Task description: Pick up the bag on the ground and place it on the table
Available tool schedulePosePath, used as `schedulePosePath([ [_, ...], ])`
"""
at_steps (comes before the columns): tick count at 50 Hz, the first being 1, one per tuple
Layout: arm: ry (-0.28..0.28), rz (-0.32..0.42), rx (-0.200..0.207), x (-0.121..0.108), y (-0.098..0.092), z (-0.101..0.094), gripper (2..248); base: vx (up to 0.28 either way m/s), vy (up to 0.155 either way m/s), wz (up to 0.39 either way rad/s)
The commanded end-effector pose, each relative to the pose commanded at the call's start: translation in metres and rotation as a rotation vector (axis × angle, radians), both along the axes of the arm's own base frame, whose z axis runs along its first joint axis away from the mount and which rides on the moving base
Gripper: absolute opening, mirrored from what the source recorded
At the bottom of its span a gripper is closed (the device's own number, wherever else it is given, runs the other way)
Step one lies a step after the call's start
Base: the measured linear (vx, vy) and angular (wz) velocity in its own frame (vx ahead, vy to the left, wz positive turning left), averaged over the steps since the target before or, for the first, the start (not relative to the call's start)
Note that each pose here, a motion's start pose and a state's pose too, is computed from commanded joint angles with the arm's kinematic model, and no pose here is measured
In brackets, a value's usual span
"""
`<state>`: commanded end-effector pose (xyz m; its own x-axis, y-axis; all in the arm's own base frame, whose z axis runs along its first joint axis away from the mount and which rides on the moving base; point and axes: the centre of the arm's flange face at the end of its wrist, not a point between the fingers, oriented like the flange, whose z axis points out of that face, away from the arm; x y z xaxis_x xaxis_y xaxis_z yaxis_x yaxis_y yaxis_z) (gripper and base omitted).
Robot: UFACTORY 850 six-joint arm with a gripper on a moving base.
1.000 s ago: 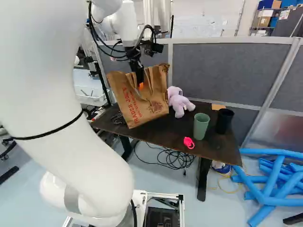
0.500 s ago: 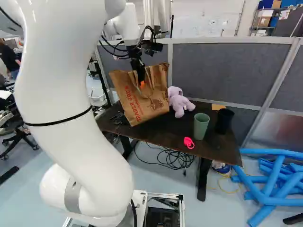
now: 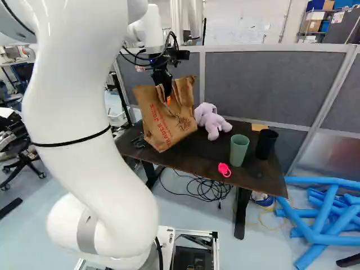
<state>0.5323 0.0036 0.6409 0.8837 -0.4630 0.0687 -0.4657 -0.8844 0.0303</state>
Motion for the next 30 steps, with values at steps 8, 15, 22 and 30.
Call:
schedulePosePath([
  [8,0.025,0.083,-0.006,-0.0005,-0.0002,0.0000,21,0.000,0.000,0.000],
  [15,0.040,0.160,-0.019,0.0008,-0.0013,0.0001,21,0.000,0.000,0.000],
  [22,0.052,0.238,-0.037,0.0031,-0.0026,0.0002,21,0.000,0.000,0.000],
  [30,0.064,0.326,-0.053,0.0093,-0.0040,0.0004,21,0.000,0.000,0.000],
])
